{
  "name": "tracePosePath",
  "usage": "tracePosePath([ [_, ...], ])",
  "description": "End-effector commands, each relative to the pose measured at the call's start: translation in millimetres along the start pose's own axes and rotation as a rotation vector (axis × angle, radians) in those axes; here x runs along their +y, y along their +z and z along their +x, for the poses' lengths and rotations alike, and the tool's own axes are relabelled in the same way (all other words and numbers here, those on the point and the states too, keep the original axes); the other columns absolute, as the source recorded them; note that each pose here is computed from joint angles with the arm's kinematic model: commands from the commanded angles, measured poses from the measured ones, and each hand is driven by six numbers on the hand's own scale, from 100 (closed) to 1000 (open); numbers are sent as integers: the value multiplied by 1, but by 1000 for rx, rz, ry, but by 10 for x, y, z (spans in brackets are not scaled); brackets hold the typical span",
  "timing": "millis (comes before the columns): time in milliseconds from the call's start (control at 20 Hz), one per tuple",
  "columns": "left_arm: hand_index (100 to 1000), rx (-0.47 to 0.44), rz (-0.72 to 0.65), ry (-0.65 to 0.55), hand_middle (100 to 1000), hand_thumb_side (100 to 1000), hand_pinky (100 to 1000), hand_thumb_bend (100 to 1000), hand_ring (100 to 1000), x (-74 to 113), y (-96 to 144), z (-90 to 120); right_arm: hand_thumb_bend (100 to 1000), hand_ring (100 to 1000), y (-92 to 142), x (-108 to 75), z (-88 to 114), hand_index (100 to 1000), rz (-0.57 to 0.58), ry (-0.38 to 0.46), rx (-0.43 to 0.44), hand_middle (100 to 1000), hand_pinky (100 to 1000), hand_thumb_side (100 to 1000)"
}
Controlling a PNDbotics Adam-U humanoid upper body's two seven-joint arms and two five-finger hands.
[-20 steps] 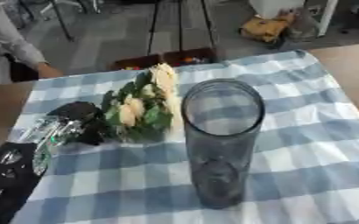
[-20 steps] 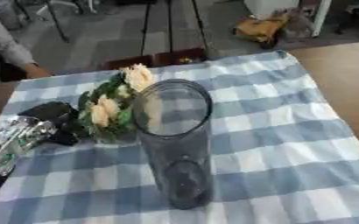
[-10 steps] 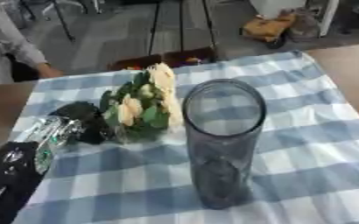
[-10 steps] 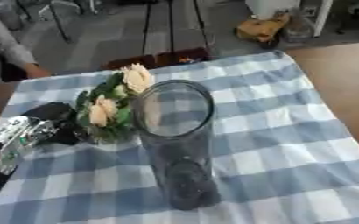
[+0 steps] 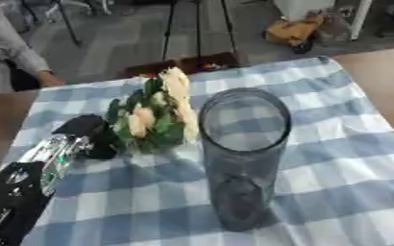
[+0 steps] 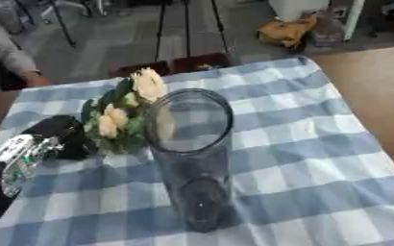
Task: Arrange flowers into the vase.
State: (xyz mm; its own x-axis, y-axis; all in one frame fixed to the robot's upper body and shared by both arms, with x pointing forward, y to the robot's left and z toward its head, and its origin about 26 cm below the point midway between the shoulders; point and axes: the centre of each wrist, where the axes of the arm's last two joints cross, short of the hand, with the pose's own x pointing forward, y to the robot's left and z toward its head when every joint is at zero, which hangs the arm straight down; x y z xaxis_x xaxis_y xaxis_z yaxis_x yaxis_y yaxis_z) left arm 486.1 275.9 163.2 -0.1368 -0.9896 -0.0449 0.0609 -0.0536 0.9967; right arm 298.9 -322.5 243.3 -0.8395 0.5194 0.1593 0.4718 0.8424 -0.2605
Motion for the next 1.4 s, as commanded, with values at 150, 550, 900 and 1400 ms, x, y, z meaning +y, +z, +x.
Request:
tracePosePath([
  [150, 330, -25, 119, -31, 189, 663, 100, 100, 100, 218, 9, -31, 100, 807, -60, -45, 33, 813, -5, 13, -23, 505, 817, 748],
  [550, 210, -42, 194, -50, 100, 631, 100, 100, 100, 443, 21, -15, 100, 806, -55, -42, 33, 813, -10, 10, -18, 506, 818, 748],
  [900, 171, -32, 215, -8, 100, 685, 100, 100, 100, 597, 50, 5, 100, 807, -47, -43, 32, 814, -12, 9, -13, 507, 818, 747],
  [1400, 191, -27, 206, 72, 100, 803, 100, 100, 100, 696, 93, 14, 100, 808, -38, -44, 30, 814, -17, 9, -7, 507, 819, 748],
])
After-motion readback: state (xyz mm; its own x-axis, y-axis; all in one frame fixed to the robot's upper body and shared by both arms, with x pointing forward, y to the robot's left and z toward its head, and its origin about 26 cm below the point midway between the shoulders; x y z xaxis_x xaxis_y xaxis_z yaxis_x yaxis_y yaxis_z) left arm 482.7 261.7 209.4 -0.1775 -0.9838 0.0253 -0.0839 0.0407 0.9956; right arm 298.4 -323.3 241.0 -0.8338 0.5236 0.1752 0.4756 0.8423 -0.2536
